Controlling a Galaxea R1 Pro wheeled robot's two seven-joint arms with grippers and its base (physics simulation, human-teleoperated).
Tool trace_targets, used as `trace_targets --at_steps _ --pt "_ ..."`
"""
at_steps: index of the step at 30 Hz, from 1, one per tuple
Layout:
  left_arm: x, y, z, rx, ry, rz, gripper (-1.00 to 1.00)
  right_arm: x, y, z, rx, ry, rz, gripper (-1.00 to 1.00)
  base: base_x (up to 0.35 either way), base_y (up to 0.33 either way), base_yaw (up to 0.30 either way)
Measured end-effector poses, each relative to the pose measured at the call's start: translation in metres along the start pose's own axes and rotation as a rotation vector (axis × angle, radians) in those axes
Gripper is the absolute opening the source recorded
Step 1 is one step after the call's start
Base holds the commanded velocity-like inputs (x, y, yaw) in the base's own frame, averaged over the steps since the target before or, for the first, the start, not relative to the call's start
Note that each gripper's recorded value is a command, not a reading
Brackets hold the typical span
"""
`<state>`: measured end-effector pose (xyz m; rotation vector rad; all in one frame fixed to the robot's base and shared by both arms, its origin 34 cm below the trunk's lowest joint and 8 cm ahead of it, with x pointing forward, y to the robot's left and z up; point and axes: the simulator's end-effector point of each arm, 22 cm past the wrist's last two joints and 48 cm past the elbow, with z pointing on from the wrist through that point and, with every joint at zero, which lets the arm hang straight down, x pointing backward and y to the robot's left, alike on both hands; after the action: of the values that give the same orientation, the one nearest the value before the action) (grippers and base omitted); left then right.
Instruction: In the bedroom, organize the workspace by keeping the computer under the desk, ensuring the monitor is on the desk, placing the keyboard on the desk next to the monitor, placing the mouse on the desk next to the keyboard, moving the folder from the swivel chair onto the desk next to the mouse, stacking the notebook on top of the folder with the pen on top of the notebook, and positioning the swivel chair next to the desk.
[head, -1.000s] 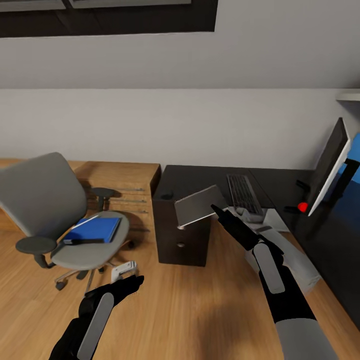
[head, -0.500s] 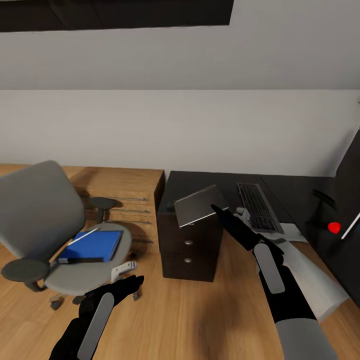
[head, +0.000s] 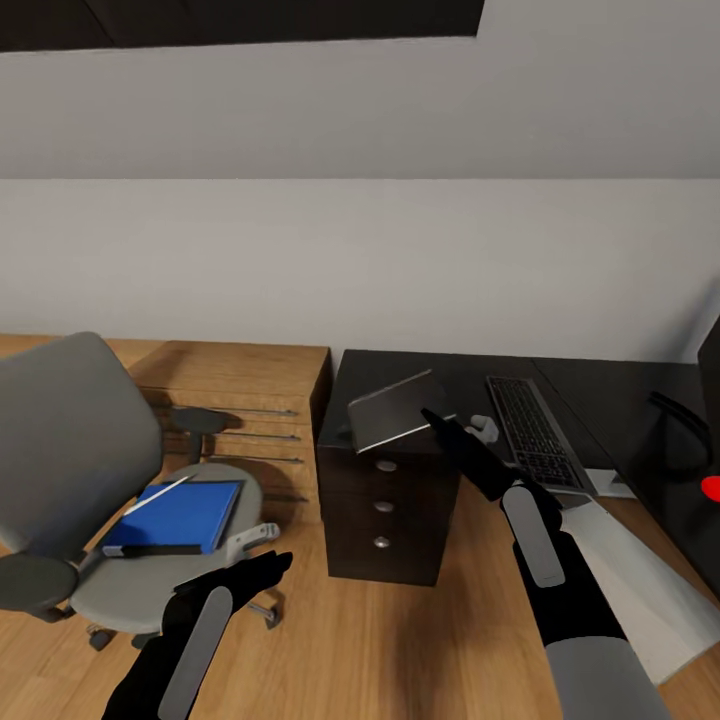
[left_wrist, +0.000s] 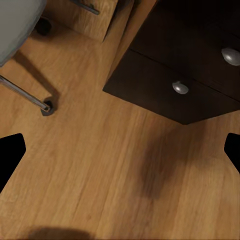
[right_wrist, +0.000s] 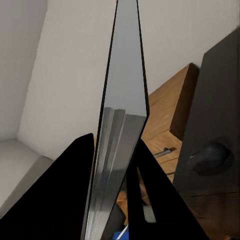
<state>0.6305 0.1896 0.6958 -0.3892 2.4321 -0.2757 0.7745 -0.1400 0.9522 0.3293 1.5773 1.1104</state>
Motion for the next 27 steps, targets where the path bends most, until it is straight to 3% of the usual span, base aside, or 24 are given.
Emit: trace_targets --at_steps 8,13,14,16,18,27 --pt "0.001 -0.002 0.0 0.002 0.002 0.003 1.0 0.002 -0.008 0.008 0.084 -0.058 0.04 -1.0 0.006 0.001 0.0" --pt "0.001 -0.002 0.0 0.003 0.002 0.003 1.0 0.007 -0.006 0.009 0.082 -0.046 0.081 -1.0 0.0 0.0 0.0" --pt "0.001 -0.002 0.0 0.003 0.002 0.003 1.0 0.008 -0.004 0.009 0.072 -0.043 0.104 -1.0 0.0 0.0 0.0" --pt "0.001 -0.002 0.0 0.003 0.002 0.004 1.0 0.009 0.003 0.006 0.02 -0.053 0.241 -1.0 0.0 0.0 0.0" --pt "0.002 -0.003 0.0 0.004 0.004 0.005 1.0 0.013 0.002 -0.001 0.002 -0.059 0.313 -1.0 0.0 0.0 0.0" --pt "0.002 -0.002 0.0 0.002 0.004 0.005 1.0 0.015 -0.002 -0.005 0.001 -0.042 0.317 -1.0 0.0 0.0 0.0"
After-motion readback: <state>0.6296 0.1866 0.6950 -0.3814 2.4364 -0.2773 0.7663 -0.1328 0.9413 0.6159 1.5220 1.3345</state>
